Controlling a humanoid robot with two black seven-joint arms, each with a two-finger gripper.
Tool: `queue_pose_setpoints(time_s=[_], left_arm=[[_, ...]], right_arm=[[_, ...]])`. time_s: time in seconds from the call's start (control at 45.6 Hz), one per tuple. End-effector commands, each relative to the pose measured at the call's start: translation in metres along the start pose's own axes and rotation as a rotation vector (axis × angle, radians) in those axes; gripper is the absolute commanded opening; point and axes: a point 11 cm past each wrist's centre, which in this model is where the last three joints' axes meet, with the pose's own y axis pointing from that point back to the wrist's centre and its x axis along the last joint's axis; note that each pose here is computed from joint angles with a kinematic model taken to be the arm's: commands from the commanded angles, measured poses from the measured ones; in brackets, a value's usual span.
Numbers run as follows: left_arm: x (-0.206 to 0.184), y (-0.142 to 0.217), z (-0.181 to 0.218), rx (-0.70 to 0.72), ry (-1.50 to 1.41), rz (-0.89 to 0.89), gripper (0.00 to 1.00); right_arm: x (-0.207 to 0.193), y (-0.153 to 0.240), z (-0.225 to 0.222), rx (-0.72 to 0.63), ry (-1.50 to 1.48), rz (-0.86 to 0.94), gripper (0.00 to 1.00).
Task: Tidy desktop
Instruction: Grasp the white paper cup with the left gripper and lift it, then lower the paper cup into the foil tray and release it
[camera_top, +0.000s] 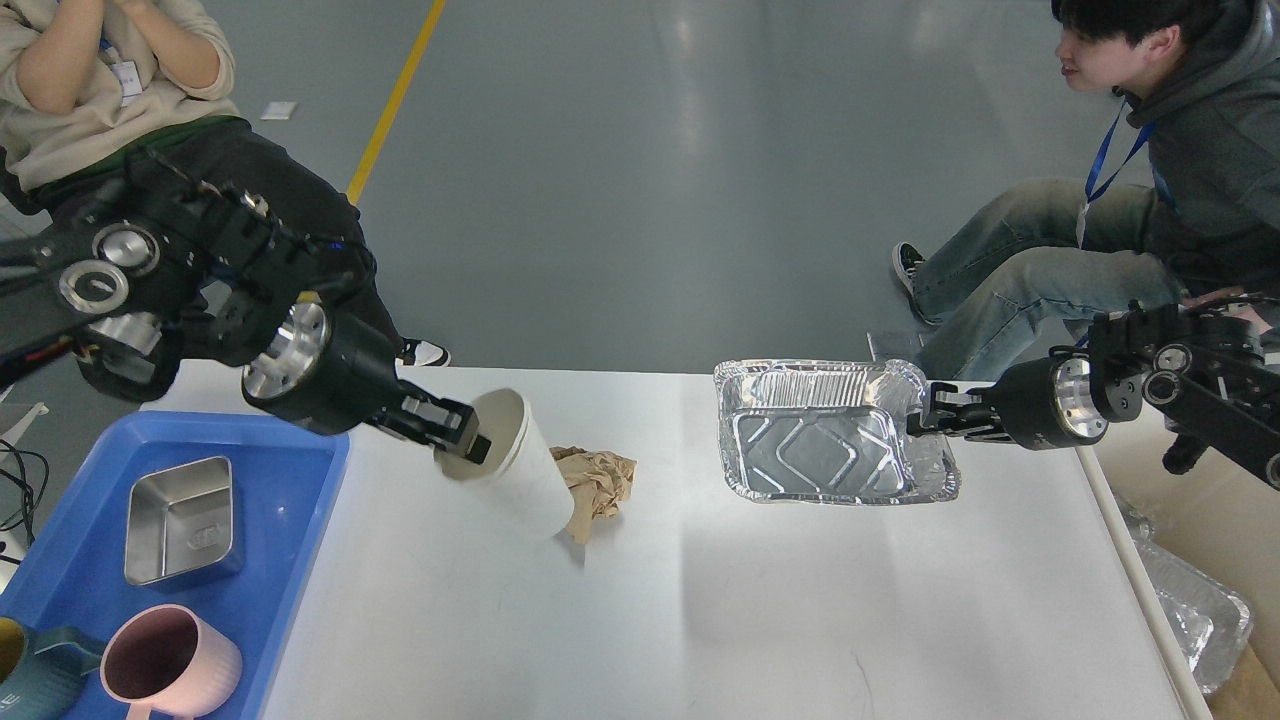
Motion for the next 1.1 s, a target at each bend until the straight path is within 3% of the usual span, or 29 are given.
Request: queue_pose_setpoints(time_s=[0.0, 0.176, 0.439, 0.57, 0.812, 1.075], left_arm=[[0.033, 0.047, 0.035, -0.024, -0.040, 0.081, 0.00], [0.045, 0.063, 0.055, 0.001, -0.075, 0.087, 0.00], [0.090, 0.037, 0.090, -0.014, -0.101, 0.093, 0.00], [0.114, 0.004, 0.106, -0.017, -0.086, 0.076, 0.00], [0.134, -0.089, 0.138, -0.038, -0.014, 0.086, 0.00], [0.120, -0.175, 0.142, -0.031, 0.061, 0.103, 0.00]], right_arm=[[0.000, 0.000, 0.001, -0.001, -0.001, -0.001, 0.00], [0.000, 0.000, 0.002, -0.005, -0.002, -0.001, 0.00], [-0.004, -0.001, 0.004, -0.005, -0.009, -0.006, 0.00], [-0.007, -0.003, 0.006, -0.004, -0.014, -0.012, 0.00], [-0.006, -0.002, 0.004, 0.003, -0.015, -0.007, 0.00], [-0.005, 0.004, 0.007, -0.002, -0.019, 0.000, 0.00]])
